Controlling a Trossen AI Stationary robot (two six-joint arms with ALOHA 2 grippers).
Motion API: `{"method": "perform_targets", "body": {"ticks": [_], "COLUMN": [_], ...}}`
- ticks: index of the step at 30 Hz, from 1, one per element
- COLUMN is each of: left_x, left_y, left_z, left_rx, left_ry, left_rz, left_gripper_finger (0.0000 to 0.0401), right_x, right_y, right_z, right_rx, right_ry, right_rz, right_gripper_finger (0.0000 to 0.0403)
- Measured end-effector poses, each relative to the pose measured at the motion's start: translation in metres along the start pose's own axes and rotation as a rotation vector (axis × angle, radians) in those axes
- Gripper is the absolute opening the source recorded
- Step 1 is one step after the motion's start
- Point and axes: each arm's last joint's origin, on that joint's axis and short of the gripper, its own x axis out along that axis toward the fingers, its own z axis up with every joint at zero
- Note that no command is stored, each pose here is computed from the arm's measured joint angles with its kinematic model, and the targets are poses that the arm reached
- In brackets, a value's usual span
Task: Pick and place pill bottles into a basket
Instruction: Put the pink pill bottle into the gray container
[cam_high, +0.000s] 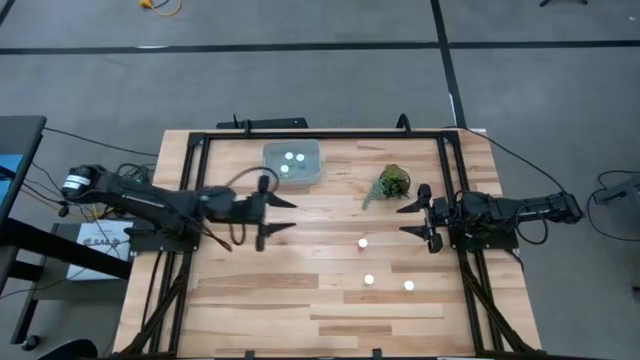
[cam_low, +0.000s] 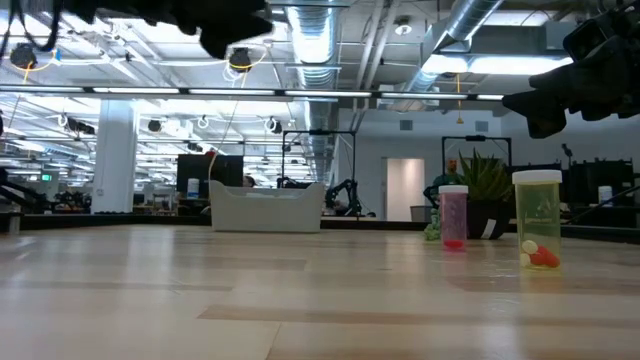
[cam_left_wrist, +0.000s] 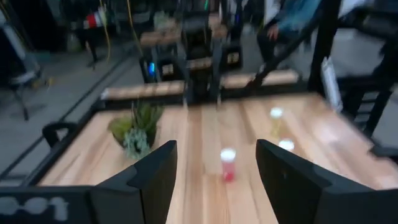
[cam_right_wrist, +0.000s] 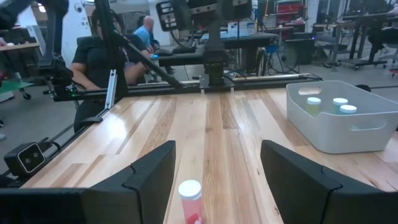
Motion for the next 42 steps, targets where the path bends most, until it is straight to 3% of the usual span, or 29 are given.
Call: {"method": "perform_targets", "body": {"ticks": [11, 22, 30, 37, 42], "left_x": [-0.075, -0.122, -0.138, -0.131, -0.129], "left_y": [0.002, 0.004, 0.006, 0.003, 0.002], "left_z": [-0.026, -0.053, -0.068, -0.082, -0.088], "left_rx": [-0.05, -0.051, -0.022, 0.011, 0.029], "left_ry": [-0.265, -0.421, -0.442, -0.367, -0.415], "left_rz": [-0.05, -0.066, -0.064, -0.064, -0.082], "left_gripper_finger": [0.0208, 0.0208, 0.0208, 0.0208, 0.0208], "right_x": [0.0, 0.0, 0.0, 0.0, 0.0], "right_y": [0.0, 0.0, 0.0, 0.0, 0.0], "right_z": [0.0, 0.0, 0.0, 0.0, 0.0], "right_rx": [0.0, 0.0, 0.0, 0.0, 0.0], "right_ry": [0.0, 0.0, 0.0, 0.0, 0.0], "right_rz": [0.0, 0.0, 0.0, 0.0, 0.0], "right_gripper_finger": [0.023, 0.023, 0.023, 0.023, 0.023]}}
